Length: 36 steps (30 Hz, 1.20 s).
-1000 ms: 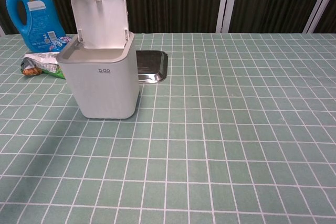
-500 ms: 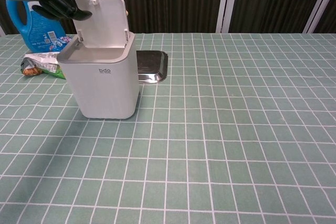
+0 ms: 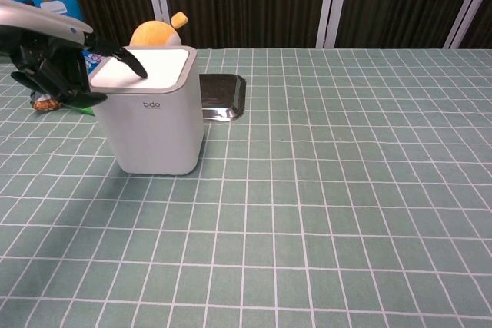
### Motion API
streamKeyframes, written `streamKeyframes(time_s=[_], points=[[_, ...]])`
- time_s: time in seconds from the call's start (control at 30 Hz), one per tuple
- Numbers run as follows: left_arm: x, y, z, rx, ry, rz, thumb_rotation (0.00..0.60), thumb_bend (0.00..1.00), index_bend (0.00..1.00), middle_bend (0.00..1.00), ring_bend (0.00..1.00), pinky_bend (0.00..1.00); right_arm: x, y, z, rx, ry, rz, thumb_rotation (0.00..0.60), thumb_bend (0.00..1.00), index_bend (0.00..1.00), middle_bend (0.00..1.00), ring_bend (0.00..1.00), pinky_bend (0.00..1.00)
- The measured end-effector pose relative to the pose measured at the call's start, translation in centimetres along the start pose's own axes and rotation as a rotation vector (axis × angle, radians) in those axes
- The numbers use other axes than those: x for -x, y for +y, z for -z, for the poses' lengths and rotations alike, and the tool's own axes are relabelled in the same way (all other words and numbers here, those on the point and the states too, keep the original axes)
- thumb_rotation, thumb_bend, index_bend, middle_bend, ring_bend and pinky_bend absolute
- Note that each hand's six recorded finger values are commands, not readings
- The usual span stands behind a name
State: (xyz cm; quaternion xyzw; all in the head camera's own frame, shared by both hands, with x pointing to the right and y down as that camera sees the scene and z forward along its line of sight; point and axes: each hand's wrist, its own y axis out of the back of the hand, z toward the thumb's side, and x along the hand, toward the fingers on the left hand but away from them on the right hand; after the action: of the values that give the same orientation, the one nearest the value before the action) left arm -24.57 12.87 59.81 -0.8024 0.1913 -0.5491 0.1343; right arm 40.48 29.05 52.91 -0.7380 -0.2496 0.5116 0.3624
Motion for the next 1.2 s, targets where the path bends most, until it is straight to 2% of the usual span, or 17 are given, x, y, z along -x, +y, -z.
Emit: streamKeyframes(time_s=[0.17,0.3,0.4,0.47,0.53,0.57,0.6,0.67,0.73,0.77,0.9,1.03,1.1,1.2], points=[[-0.2,-1.1,0.9,-0.091,0.029,0.006,0.600,0.51,0.11,1.00,1.00,1.00,-0.1,0.1,0.0,0.004,0.002,0.006,0.600,0.12,0.00,0.00,0.00,0.00],[-0.3,-1.3,0.8,-0.107,0.032,0.007,0.600,0.51,0.08,1.00,1.00,1.00,-0.2,0.2,0.0,0.006,0.003,0.007,0.600,0.12,0.00,0.00,0.00,0.00],[0.0,-0.4,0.2,-0.111,0.015,-0.045,0.600,0.51,0.05,0.98,0.95,1.00,-0.4,0.3,0.0,0.009,0.002,0.012,0.600,0.12,0.00,0.00,0.00,0.00],[0.7,0.7,-0.4,-0.124,-0.011,-0.121,0.600,0.51,0.03,0.87,0.88,1.00,-0.6,0.5,0.0,0.008,0.003,0.014,0.600,0.12,0.00,0.00,0.00,0.00],[2.2,1.4,-0.8,-0.153,-0.048,-0.202,0.600,0.51,0.02,0.67,0.72,0.91,-0.7,0.5,0.0,0.005,0.003,0.015,0.600,0.12,0.00,0.00,0.00,0.00],[2.7,1.5,-0.8,-0.161,-0.057,-0.220,0.600,0.49,0.02,0.52,0.57,0.79,-0.7,0.5,0.0,0.004,0.003,0.014,0.600,0.12,0.00,0.00,0.00,0.00],[3.4,1.6,-0.8,-0.176,-0.070,-0.244,0.600,0.47,0.01,0.37,0.41,0.62,-0.7,0.4,0.0,0.004,0.002,0.012,0.600,0.12,0.00,0.00,0.00,0.00],[5.3,1.3,-0.3,-0.216,-0.089,-0.289,0.600,0.44,0.01,0.13,0.12,0.27,-0.7,0.2,0.0,0.002,0.003,0.002,0.600,0.12,0.00,0.00,0.00,0.00],[7.4,0.6,0.8,-0.258,-0.092,-0.327,0.600,0.43,0.01,0.02,0.01,0.06,-0.7,0.0,-0.1,-0.001,0.005,-0.012,0.600,0.12,0.00,0.00,0.00,0.00],[8.4,0.1,1.5,-0.271,-0.088,-0.343,0.600,0.43,0.01,0.00,0.00,0.02,-0.7,-0.2,-0.2,-0.001,0.005,-0.018,0.600,0.12,0.00,0.00,0.00,0.00],[13.5,-2.7,5.8,-0.283,-0.014,-0.449,0.600,0.43,0.01,0.00,0.00,0.00,-0.6,-0.6,-0.5,-0.007,0.009,-0.035,0.600,0.12,0.00,0.00,0.00,0.00],[19.6,-6.9,11.8,-0.273,0.156,-0.566,0.600,0.42,0.01,0.00,0.00,0.00,-0.4,-0.9,-0.7,-0.029,0.018,-0.034,0.600,0.12,0.00,0.00,0.00,0.00],[21.6,-8.4,13.8,-0.310,0.209,-0.585,0.600,0.42,0.00,0.00,0.00,0.00,-0.3,-1.1,-0.6,-0.028,0.011,-0.043,0.600,0.12,0.00,0.00,0.00,0.00],[23.5,-10.3,15.3,-0.316,0.227,-0.585,0.600,0.42,0.01,0.00,0.00,0.00,-0.2,-1.2,-0.5,-0.024,-0.009,-0.054,0.600,0.12,0.00,0.00,0.00,0.00]])
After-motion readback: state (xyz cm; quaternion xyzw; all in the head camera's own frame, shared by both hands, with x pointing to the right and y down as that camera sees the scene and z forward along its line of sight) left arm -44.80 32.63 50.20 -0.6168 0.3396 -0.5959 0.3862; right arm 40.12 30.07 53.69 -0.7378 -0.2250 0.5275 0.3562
